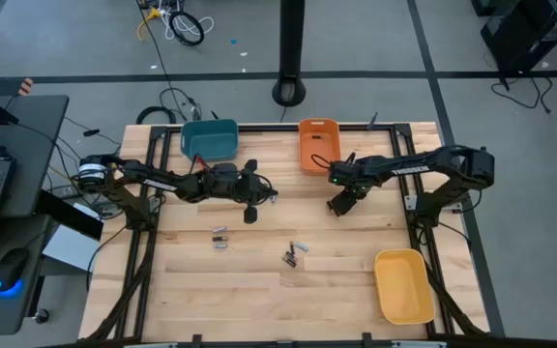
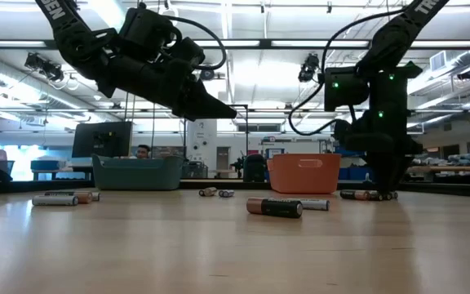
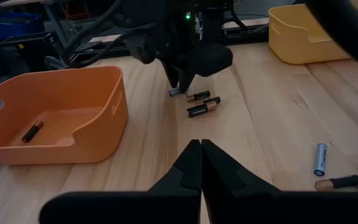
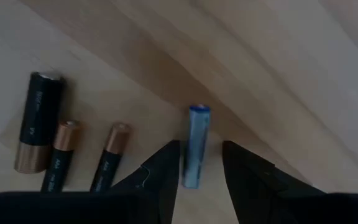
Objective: Sort batteries
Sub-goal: Put the silver battery into the yellow bin
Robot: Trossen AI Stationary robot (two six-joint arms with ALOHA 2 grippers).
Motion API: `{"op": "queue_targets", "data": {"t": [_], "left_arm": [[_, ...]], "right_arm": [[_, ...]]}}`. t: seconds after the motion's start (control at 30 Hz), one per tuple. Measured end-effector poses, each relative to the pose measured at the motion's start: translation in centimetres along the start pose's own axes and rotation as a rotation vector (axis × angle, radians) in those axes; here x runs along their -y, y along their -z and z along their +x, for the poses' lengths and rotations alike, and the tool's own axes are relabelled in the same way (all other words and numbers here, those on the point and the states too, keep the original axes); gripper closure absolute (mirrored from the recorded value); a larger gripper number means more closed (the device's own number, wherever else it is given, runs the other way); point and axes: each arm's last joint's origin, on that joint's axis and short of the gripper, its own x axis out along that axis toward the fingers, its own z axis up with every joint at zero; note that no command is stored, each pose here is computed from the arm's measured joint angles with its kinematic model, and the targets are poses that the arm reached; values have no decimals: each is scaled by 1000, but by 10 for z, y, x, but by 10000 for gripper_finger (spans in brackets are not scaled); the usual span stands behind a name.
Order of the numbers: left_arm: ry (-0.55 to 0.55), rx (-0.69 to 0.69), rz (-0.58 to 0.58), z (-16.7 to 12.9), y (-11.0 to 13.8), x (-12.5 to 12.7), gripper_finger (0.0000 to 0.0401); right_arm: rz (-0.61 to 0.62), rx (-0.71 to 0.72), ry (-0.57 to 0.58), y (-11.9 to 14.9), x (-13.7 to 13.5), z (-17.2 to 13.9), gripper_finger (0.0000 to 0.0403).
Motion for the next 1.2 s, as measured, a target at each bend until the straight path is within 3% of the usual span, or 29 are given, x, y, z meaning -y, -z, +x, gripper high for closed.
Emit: {"op": "queue_targets", "data": {"t": [0.23, 0.6, 1.2], "left_arm": [[0, 1, 0, 0, 0, 0, 394], [0, 2, -1, 0, 0, 0, 394], [-1, 2, -1, 0, 0, 0, 394]], "right_arm": [[-3, -18, 11, 0, 0, 4, 283], [-29, -14, -4, 0, 0, 3, 361], [-46, 0, -38, 4, 2, -7, 356]]}}
